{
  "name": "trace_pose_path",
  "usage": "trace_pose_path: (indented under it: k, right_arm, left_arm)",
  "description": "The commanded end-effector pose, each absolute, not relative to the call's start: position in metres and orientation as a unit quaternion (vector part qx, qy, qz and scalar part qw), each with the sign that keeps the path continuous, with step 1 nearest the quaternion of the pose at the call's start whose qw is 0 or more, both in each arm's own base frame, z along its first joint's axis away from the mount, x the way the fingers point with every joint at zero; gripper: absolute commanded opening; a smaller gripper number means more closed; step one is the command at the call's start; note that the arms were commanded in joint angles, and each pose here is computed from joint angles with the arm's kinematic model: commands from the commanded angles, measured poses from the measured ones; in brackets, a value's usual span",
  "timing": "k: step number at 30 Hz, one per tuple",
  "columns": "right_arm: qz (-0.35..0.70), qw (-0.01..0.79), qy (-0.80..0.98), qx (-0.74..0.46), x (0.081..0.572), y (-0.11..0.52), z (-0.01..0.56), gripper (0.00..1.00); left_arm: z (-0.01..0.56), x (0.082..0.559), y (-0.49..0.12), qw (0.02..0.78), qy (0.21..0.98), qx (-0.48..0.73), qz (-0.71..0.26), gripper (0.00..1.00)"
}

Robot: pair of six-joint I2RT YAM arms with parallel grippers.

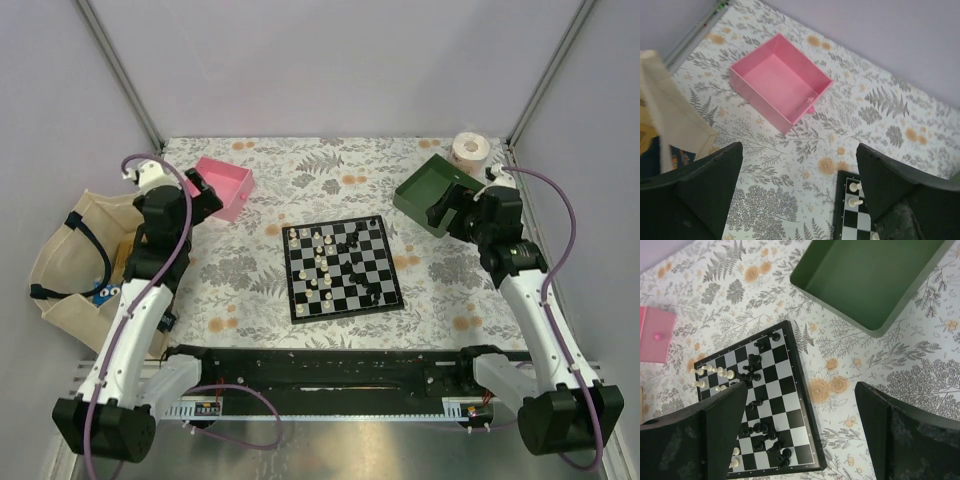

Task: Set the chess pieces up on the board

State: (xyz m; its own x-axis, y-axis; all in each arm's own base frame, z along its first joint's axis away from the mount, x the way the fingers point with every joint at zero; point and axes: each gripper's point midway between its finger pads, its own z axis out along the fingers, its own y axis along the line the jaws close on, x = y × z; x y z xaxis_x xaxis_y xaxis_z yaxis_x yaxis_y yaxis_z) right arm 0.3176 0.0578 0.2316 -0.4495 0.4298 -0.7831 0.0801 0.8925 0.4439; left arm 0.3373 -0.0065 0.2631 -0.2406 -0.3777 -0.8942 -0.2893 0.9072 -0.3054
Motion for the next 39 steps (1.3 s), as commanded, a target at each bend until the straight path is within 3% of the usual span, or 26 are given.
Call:
trace_pose_path:
  k: [1,5,11,17,25,30,36,39]
  right_arm:
    - [0.169,0.488,0.838,0.177,0.317,0.054,0.247,0.98]
    - [0.248,0.538,0.8,0.091,0.316,0.085,0.274,0.98]
    - [0.281,0.46,0.839,0.067,0.318,0.105,0.263,0.99]
    - [0.253,0.449,0.857,0.023,0.319,0.121,0.258,0.99]
    - [0.216,0.396,0.891,-0.046,0.314,0.167,0.235,0.81]
    - [0.226,0.363,0.901,-0.067,0.308,0.195,0.219,0.74]
    - [0.187,0.366,0.909,-0.072,0.309,0.204,0.204,0.83]
    - [0.142,0.374,0.915,-0.06,0.318,0.196,0.201,0.99]
  left_arm:
    - [0.282,0.316,0.024,0.6,0.74,-0.304,-0.002,0.99]
    - [0.293,0.309,0.009,0.609,0.761,-0.222,-0.026,0.99]
    - [0.296,0.29,0.019,0.611,0.752,-0.247,-0.014,0.99]
    - [0.286,0.292,0.009,0.593,0.777,-0.208,-0.022,0.99]
    - [0.243,0.313,-0.029,0.493,0.846,-0.184,-0.086,0.99]
    - [0.236,0.322,-0.042,0.482,0.848,-0.185,-0.119,0.99]
    - [0.254,0.318,-0.041,0.501,0.843,-0.159,-0.114,0.99]
    - [0.261,0.311,-0.023,0.521,0.836,-0.16,-0.07,0.99]
